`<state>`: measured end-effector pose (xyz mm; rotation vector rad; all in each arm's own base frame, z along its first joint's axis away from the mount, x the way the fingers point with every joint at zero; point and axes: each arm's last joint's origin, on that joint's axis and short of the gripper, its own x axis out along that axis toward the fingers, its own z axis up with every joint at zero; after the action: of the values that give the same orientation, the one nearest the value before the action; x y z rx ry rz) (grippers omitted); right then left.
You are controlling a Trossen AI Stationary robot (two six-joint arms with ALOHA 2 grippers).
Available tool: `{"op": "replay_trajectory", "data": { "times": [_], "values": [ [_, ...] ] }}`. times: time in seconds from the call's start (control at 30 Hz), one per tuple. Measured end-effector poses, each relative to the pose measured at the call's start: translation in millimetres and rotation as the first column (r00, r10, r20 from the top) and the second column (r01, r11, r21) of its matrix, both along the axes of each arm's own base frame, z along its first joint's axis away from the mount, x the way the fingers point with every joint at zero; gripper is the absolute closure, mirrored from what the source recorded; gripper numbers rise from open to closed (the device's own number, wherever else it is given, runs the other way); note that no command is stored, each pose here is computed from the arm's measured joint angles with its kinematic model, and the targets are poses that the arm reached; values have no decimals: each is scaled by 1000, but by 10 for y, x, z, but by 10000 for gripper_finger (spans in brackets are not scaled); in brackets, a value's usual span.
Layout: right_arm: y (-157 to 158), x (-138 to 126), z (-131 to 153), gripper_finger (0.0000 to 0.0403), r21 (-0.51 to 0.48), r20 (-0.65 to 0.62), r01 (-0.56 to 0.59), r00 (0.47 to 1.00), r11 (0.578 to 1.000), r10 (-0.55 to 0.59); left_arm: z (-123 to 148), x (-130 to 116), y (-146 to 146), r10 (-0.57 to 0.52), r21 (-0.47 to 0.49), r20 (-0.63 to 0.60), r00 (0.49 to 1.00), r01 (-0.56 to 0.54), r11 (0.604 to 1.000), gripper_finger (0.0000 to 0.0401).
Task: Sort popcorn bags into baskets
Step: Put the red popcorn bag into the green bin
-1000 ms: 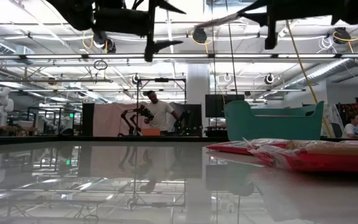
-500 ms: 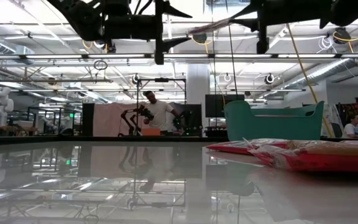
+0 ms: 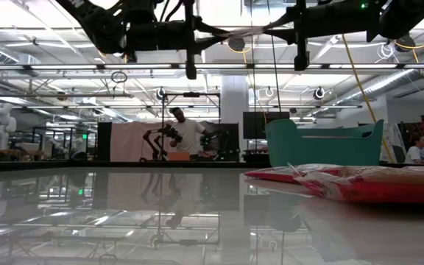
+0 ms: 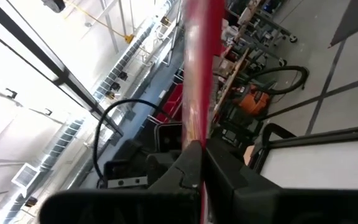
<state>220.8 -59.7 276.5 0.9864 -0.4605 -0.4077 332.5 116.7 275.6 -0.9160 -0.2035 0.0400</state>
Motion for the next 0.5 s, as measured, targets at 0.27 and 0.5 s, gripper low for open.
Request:
{"op": "replay_trajectory", "data": {
  "times": [0.27,0.5],
  "values": [
    [1,-91,18,375,-3,-59,12,998,1000,-13,49,-93,143,-41,50,-1,999,41,998,375],
    [56,-316,94,301,66,-85,-30,996,997,35,240,-348,342,-127,112,4,992,126,986,384]
  ]
}}
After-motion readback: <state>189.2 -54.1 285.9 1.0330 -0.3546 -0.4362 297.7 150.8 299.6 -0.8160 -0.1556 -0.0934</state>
